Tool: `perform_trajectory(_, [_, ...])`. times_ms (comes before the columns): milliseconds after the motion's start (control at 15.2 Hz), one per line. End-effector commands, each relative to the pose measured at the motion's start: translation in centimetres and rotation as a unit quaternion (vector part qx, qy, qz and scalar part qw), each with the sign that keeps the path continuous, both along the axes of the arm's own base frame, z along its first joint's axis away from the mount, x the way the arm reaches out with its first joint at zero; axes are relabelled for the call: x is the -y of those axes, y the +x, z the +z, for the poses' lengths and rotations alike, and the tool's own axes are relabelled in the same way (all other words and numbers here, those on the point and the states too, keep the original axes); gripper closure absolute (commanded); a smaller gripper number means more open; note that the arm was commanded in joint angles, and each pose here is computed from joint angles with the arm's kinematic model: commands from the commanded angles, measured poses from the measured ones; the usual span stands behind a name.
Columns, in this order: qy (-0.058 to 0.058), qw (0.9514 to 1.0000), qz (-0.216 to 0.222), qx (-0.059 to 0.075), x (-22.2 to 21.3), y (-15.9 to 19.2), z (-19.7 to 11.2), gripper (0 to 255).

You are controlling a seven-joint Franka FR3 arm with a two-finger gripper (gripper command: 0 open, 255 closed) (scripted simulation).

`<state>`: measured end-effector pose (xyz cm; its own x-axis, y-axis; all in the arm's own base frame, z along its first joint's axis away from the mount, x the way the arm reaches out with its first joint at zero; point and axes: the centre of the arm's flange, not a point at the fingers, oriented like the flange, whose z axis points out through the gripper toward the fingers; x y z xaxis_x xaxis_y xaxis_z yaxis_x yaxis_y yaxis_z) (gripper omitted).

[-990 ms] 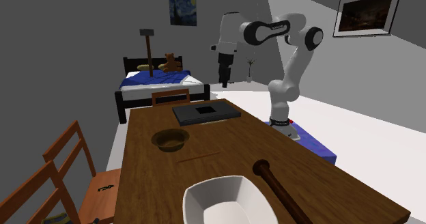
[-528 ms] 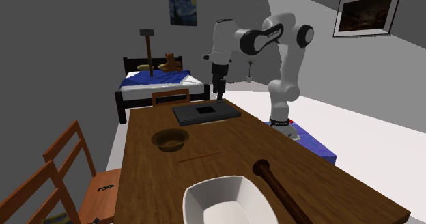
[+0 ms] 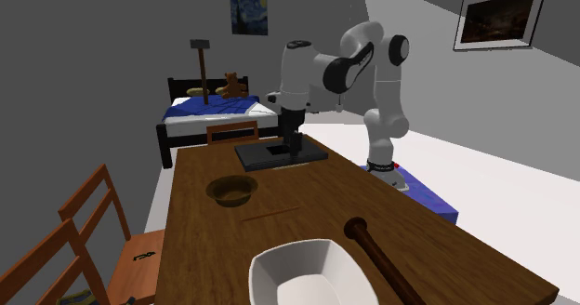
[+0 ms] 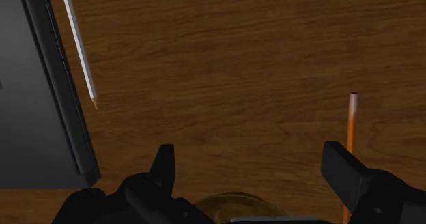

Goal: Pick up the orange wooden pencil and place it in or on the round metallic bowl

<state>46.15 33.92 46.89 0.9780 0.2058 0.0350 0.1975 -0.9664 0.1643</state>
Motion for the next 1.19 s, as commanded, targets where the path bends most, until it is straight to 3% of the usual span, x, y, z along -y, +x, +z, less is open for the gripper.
perform_trajectory(0, [-0.006, 1.0000, 0.007, -0.003, -2.6, 0.8, -1.4, 0])
perform_trajectory(660, [-0.037, 0.9982, 0.043, -0.017, -14.2, 3.7, -8.8, 0])
perform_trajectory(1122, [-0.039, 0.9981, 0.045, -0.018, -13.9, 4.0, -12.2, 0])
